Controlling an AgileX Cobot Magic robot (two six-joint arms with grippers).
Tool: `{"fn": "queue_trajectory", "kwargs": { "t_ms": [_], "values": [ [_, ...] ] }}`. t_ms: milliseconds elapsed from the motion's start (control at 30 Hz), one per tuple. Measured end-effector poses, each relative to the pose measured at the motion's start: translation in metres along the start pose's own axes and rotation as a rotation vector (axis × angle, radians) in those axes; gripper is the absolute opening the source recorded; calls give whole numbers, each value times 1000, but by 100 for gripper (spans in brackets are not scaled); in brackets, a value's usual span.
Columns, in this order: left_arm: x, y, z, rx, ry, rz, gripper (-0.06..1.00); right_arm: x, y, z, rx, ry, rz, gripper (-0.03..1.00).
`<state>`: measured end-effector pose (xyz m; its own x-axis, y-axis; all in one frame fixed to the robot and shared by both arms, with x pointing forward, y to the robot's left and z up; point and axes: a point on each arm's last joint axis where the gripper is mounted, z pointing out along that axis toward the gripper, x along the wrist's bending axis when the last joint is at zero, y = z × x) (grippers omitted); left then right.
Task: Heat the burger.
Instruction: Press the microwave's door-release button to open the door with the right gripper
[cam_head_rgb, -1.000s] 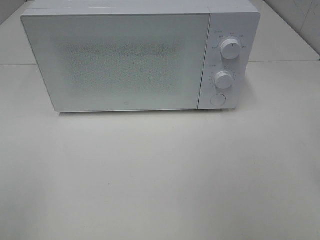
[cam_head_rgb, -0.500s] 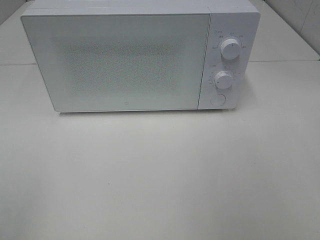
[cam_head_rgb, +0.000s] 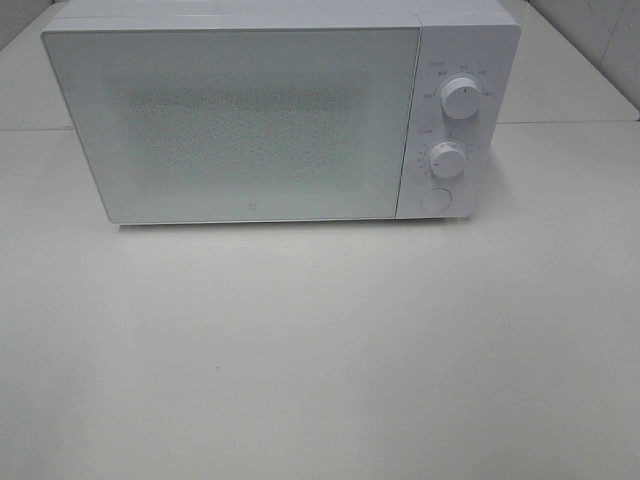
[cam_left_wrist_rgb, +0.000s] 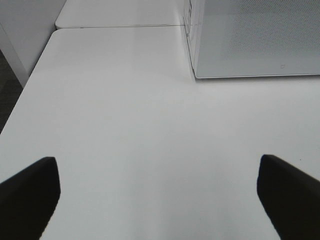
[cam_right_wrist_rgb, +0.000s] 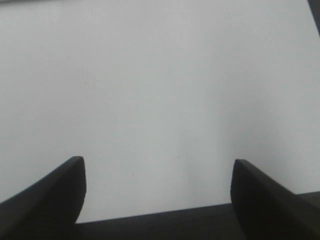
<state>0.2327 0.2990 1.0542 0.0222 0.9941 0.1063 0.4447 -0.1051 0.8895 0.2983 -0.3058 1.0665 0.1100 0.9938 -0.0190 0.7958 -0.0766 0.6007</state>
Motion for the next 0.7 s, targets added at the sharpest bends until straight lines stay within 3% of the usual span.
{"fn": "queue_trajectory", "kwargs": {
  "t_ms": [33,167,267,700],
  "values": [
    [0,0,0,0,0,0,100,-3,-13,-13,-80,8,9,76],
    [0,0,0,0,0,0,100,-5,-26,-23,-156,10,17,76],
    [0,0,0,0,0,0,100,-11,-54,-34,-290,5,28,76],
    [0,0,0,0,0,0,100,-10,-65,-26,-406,20,-5,75]
  ]
}}
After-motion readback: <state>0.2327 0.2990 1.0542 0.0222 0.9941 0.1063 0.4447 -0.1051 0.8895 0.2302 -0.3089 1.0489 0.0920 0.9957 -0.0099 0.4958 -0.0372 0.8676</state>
